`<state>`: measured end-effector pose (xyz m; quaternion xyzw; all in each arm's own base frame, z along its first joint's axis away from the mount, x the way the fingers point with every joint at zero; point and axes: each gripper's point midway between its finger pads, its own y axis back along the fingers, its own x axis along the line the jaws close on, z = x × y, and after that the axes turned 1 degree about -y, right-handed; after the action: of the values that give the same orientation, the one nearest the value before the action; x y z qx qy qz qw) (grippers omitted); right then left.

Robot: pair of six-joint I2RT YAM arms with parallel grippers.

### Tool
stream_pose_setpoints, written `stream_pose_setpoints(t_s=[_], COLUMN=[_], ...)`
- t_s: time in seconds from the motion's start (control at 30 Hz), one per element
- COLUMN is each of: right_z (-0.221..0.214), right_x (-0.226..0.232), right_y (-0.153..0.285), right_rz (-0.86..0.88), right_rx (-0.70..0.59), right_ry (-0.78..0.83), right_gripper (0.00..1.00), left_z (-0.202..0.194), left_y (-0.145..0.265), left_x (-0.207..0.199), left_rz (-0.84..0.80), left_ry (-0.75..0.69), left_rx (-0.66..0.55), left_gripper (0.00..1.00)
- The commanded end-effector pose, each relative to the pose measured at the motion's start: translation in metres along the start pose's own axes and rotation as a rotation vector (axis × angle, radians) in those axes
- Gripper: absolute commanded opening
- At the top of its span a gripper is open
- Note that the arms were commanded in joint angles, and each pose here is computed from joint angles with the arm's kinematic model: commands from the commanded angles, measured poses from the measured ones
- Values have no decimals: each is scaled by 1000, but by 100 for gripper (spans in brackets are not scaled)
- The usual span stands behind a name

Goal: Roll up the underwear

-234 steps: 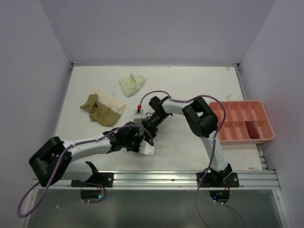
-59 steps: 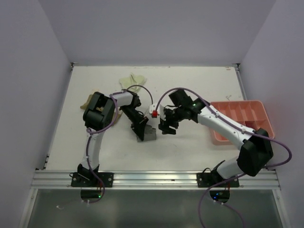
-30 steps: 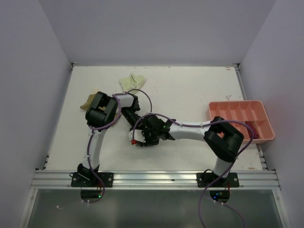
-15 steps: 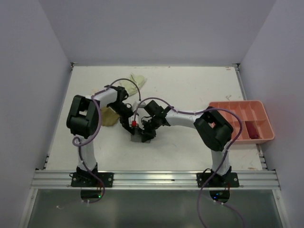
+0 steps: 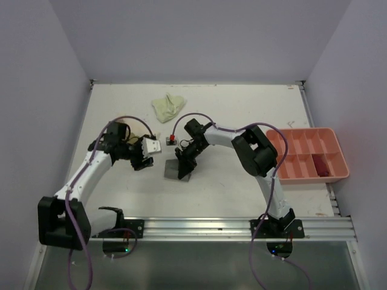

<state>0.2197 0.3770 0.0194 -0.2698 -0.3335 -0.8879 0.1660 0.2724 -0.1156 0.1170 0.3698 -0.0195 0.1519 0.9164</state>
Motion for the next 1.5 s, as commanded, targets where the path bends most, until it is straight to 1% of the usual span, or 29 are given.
stream_pose_setpoints(t_s=[0.0,0.03,0.07,0.1,0.13,0.17,0.2,0.23,0.27,0.37,0.57,0.7,0.77,0.87,0.97,1.0,1.07,1.1,1.13,1.17,1.2,1.23,1.27,1.3,1.37,1.4,1.47], right_z=[-30,-34,-39,-36,-38,-40,-41,-40,-41,-47,-48,-48,-49,-49,-52,-52,-52,-51,-48,-45,-34,-26,-20,-5,17,30,50], right_x=[-12,-10,-11,-13,-12,-12,-13,-12,-12,-13,-12,-12,-11,-10,-9,-8,-9,-9,-11,-12,-17,-19,-23,-33,-38,-47,-48], right_y=[-11,-10,-15,-14,-15,-17,-17,-16,-18,-19,-19,-18,-18,-18,-18,-17,-17,-16,-13,-10,-1,6,13,31,57,79,107], right_rz=[25,42,64,72,83,93,99,105,111,123,138,142,151,160,165,165,155,145,134,124,101,86,71,38,-11,-52,-103], right_rx=[83,96,102,95,101,103,102,100,101,106,108,105,101,104,106,108,106,109,103,101,80,63,44,2,-52,-94,-145], right_ry=[-163,-198,-227,-234,-253,-268,-279,-290,-292,-320,-335,-336,-342,-336,-335,-332,-326,-320,-319,-316,-300,-304,-304,-288,-266,-247,-225], right_gripper=[0,0,0,0,0,0,0,0,0,0,0,0,0,0,0,0,1,11,20,37,42,46,54,59,66,67,68], left_z=[9,-8,-2,11,0,6,11,7,12,13,14,6,7,0,-11,-17,-18,-21,-17,-24,-30,-25,-35,-37,-43,-46,-49], left_y=[-3,-12,-15,-17,-25,-27,-33,-36,-40,-54,-79,-94,-97,-103,-109,-111,-111,-112,-112,-109,-109,-109,-104,-102,-97,-96,-92], left_x=[-23,-40,-43,-55,-64,-65,-75,-77,-77,-85,-92,-97,-95,-95,-97,-99,-102,-105,-106,-112,-117,-122,-130,-135,-145,-149,-156], left_rz=[43,33,59,70,66,88,68,74,83,40,15,-21,-16,-29,-54,-71,-90,-110,-124,-163,-200,-234,-277,-297,-342,-357,-396], left_ry=[-337,-358,-428,-515,-533,-575,-619,-622,-634,-631,-640,-619,-613,-591,-538,-513,-488,-469,-461,-436,-413,-399,-373,-354,-318,-294,-261], left_rx=[-46,-13,-31,-68,-53,-69,-83,-63,-73,-68,-45,4,9,42,98,116,127,140,137,171,196,188,223,230,251,262,283], left_gripper=[64,65,65,68,68,69,69,69,69,68,67,63,62,56,52,43,31,19,13,6,3,0,0,0,0,0,0])
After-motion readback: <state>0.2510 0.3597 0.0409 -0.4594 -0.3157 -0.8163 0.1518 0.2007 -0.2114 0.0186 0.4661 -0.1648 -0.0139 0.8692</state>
